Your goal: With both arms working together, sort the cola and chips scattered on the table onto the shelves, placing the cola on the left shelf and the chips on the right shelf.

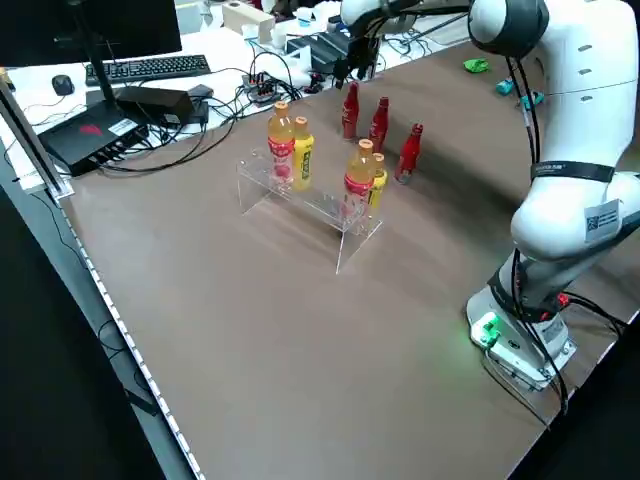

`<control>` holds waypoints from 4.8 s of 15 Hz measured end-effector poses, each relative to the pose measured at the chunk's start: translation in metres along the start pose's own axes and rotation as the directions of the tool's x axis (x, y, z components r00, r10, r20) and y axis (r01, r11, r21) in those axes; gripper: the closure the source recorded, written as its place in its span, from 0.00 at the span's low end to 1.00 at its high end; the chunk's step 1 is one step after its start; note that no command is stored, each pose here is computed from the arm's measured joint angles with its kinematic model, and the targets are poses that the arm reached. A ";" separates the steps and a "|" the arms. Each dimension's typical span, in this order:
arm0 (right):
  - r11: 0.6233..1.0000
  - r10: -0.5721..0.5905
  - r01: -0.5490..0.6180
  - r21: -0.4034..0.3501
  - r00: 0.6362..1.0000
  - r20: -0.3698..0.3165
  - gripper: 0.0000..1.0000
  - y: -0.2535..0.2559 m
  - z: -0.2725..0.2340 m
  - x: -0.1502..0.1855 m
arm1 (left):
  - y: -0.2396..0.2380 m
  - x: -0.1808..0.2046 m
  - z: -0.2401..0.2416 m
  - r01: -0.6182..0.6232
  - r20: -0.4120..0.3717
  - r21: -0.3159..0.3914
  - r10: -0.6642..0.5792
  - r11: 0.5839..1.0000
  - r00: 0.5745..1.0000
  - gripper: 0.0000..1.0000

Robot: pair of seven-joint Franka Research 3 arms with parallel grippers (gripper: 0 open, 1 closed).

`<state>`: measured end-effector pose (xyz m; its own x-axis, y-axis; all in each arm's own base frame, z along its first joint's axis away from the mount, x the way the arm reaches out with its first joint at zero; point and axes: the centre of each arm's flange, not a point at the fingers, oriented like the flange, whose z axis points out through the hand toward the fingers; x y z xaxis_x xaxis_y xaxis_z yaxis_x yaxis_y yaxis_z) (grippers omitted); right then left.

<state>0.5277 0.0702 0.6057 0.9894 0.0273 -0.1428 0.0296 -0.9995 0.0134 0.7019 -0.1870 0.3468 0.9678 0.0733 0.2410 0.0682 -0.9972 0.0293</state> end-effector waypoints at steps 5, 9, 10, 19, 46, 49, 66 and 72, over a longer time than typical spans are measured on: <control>1.000 -0.020 0.020 -0.004 1.000 0.014 0.00 -0.009 0.005 0.000 | 0.000 -0.002 0.007 0.045 0.009 0.006 -0.045 0.999 0.999 0.00; 0.999 -0.035 0.036 -0.015 0.994 0.100 0.00 -0.024 0.052 0.024 | -0.003 -0.013 0.021 0.049 0.039 0.025 -0.050 0.998 0.998 0.01; 0.999 -0.026 0.028 -0.016 0.992 0.124 0.00 -0.021 0.069 0.035 | -0.003 -0.014 0.022 0.048 0.041 0.027 -0.049 0.998 0.998 0.03; 0.915 0.402 -0.403 0.010 0.914 0.048 0.00 0.004 0.170 0.125 | 0.000 -0.019 0.022 0.039 0.075 0.045 -0.043 0.998 0.996 0.40; 0.117 0.993 -0.854 0.507 0.106 -0.051 0.11 0.016 0.383 0.263 | -0.064 0.001 -0.104 0.006 0.122 0.179 -0.028 0.984 0.992 0.68; 0.115 0.993 -0.850 0.514 0.102 -0.055 0.14 0.019 0.388 0.267 | -0.103 -0.018 -0.184 -0.076 0.228 0.204 0.028 0.976 0.973 0.68; 0.156 0.988 -0.907 0.392 0.143 -0.062 0.91 0.022 0.354 0.264 | -0.319 -0.127 -0.232 -0.245 0.310 0.055 0.217 0.968 0.926 0.68; 0.262 0.965 -0.936 0.234 0.249 -0.085 0.91 0.037 0.266 0.238 | -0.343 -0.159 -0.226 -0.227 0.316 0.030 0.206 0.973 0.926 0.68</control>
<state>0.7260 0.0350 0.3092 0.2871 -0.9560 0.0610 -0.9518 -0.2918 -0.0940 0.4703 0.1456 0.5179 0.9869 -0.1414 -0.0773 -0.1459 -0.9877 -0.0558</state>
